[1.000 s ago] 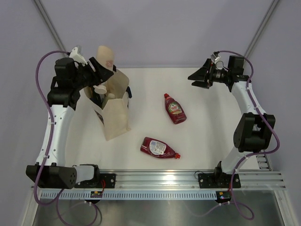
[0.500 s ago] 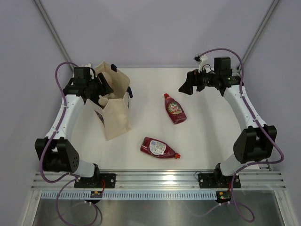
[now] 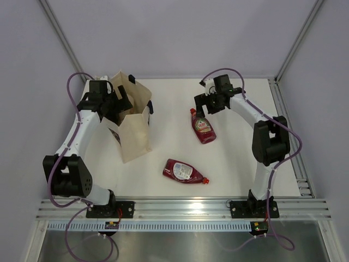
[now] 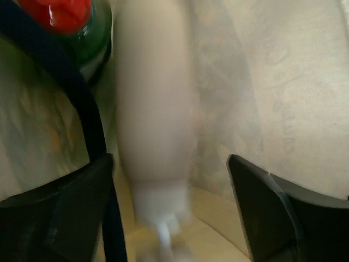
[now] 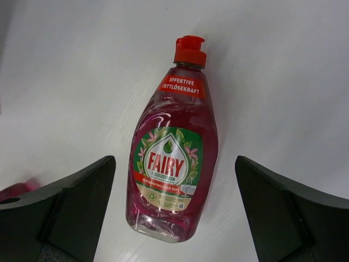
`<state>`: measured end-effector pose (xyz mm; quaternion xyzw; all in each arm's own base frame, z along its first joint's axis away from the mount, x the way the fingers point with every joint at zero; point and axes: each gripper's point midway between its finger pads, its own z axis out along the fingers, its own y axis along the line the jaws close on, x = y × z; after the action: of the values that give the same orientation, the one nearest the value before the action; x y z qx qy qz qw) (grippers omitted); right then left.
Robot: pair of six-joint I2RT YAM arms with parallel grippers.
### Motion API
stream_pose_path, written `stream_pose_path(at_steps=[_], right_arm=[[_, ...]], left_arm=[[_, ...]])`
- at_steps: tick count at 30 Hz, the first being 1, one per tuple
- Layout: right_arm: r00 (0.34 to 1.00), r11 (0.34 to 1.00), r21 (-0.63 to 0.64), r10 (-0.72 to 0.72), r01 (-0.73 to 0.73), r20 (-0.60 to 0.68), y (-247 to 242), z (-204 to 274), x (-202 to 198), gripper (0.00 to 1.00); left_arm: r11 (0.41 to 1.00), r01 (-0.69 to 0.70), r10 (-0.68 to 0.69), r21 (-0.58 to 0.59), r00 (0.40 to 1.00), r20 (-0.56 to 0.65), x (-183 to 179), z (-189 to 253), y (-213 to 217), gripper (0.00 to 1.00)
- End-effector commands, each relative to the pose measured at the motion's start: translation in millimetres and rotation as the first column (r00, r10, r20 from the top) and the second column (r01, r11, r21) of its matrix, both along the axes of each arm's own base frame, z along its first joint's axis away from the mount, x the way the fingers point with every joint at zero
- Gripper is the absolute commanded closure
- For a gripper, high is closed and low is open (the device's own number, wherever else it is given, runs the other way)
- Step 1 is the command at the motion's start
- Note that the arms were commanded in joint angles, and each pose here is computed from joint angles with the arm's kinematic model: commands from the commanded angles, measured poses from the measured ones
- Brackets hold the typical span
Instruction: Place the personal care products into the canvas bag
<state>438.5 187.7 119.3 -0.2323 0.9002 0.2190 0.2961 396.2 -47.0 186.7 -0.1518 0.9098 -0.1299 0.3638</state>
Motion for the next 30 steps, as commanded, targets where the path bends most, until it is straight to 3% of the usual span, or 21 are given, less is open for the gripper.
stream_pose_path(at_steps=[1,5,12,17,21,25,30], right_arm=[[0.981,0.961,-0.209,-0.164,0.182,0.100,-10.4,-6.4,21.5,0.00],[0.989,0.947,-0.287,-0.138,0.148,0.054,4.6,-30.4,1.3,0.00],[0.984,0.894,-0.413,-0.168,0.175,0.054,-16.6,-46.6,-14.9,0.00],[0.988,0.908,-0.410,-0.131,0.085,-0.086,-10.3,-74.1,-39.5,0.00],[0.989,0.959,-0.281,-0.081,0.043,-0.127,9.6,-58.7,-57.2,0.00],[0.979,0.939,-0.342,-0.101,0.036,-0.174,-1.4,-81.1,-66.2,0.01],[0.966,0.922,-0.388,-0.095,-0.006,-0.240,-12.0,-108.3,-85.2,0.01]], left_arm=[[0.999,0.015,-0.025,0.041,0.967,0.252,16.7,62.8,4.2,0.01],[0.994,0.093,-0.105,0.050,0.913,0.393,6.7,116.9,-6.5,0.01],[0.988,0.154,-0.132,0.017,0.781,0.611,-24.2,205.2,-20.8,0.01],[0.966,0.255,-0.153,-0.032,0.668,0.728,-57.9,247.9,-39.7,0.01],[0.955,0.288,-0.134,-0.078,0.647,0.751,-77.0,262.4,-45.9,0.01],[0.922,0.364,-0.136,-0.135,0.629,0.765,-90.1,266.1,-59.5,0.01],[0.865,0.453,-0.160,-0.216,0.656,0.737,-97.4,252.4,-99.2,0.01]])
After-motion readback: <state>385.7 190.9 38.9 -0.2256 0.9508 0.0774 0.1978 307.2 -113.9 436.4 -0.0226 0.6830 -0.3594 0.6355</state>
